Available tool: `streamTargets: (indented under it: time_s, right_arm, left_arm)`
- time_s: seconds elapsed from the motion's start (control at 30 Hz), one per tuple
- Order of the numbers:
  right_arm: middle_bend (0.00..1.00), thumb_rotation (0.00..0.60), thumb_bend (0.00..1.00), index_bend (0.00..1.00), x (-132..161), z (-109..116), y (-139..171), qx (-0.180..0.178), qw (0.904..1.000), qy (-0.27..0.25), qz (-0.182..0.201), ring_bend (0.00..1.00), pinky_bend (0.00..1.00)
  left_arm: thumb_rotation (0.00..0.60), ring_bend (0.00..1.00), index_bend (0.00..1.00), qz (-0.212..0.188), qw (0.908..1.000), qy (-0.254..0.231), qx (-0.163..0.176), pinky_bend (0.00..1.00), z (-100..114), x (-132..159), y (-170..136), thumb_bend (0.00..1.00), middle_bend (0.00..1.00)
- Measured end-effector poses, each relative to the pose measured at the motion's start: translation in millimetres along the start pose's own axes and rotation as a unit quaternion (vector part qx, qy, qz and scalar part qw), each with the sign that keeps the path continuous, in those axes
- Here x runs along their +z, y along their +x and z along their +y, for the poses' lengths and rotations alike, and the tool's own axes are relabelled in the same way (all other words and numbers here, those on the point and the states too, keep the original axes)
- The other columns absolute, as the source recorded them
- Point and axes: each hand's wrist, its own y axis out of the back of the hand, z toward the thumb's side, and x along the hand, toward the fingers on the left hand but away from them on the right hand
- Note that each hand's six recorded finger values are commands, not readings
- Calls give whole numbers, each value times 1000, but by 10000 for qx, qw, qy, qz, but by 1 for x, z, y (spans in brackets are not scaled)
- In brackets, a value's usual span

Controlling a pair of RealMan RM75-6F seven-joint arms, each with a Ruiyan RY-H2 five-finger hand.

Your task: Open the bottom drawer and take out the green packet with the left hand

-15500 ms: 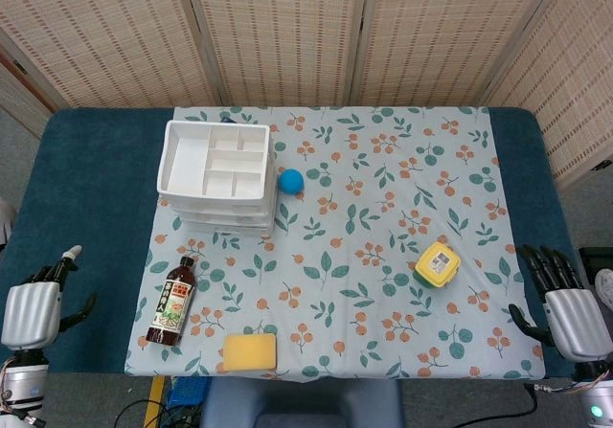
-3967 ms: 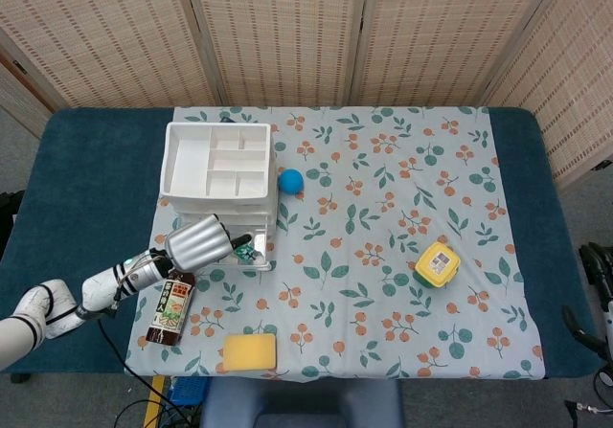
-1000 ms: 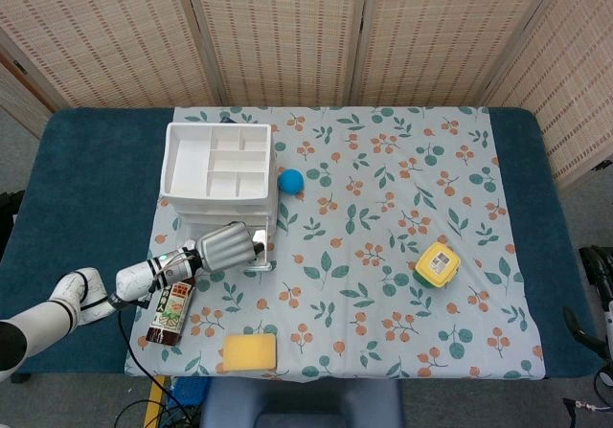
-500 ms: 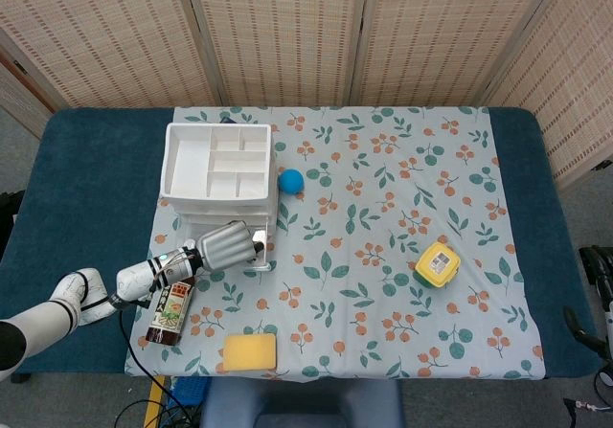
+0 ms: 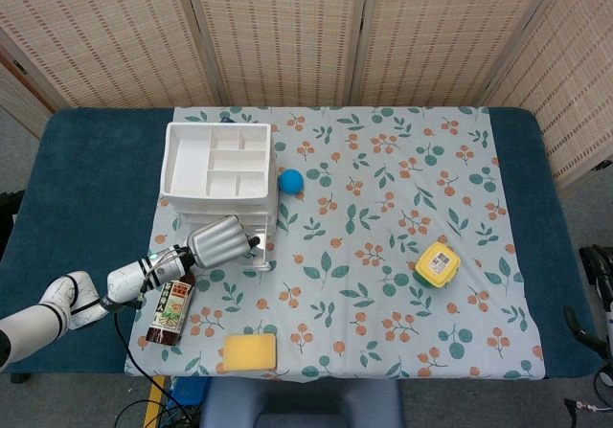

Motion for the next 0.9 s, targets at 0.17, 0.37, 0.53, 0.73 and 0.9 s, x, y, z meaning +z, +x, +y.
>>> streamTargets:
  time_s: [0.17,0.37,0.53,0.73,0.9]
  right_arm:
    - [67,600,364,0,1,1,0,-23,10000,-15,42,0,0]
    - [68,600,364,0,2,1,0,-40,10000,-30,80,0,0]
    - [68,600,364,0,2,2,-1,-46,9999,-36,110,0,0]
    - [68,600,364,0,3,2,-1,-70,9999,-53,144,0,0]
    - [68,600,364,0,4,3,-2,-81,9998,-54,180,0,0]
  left_arm:
    - [600,1000,496,135,9998,-70,90,1000,6,-4,-10,284,895]
    - [600,1000,497,383,9988,-241,192,1000,11,-10,-25,284,895]
    - [600,1000,496,646,9970,-354,236,1000,15,-19,-41,284,895]
    - [600,1000,494,929,9939,-505,305,1000,19,-25,-62,284,895]
    - [600,1000,493,1228,9900,-633,295,1000,16,-28,-86,284,895]
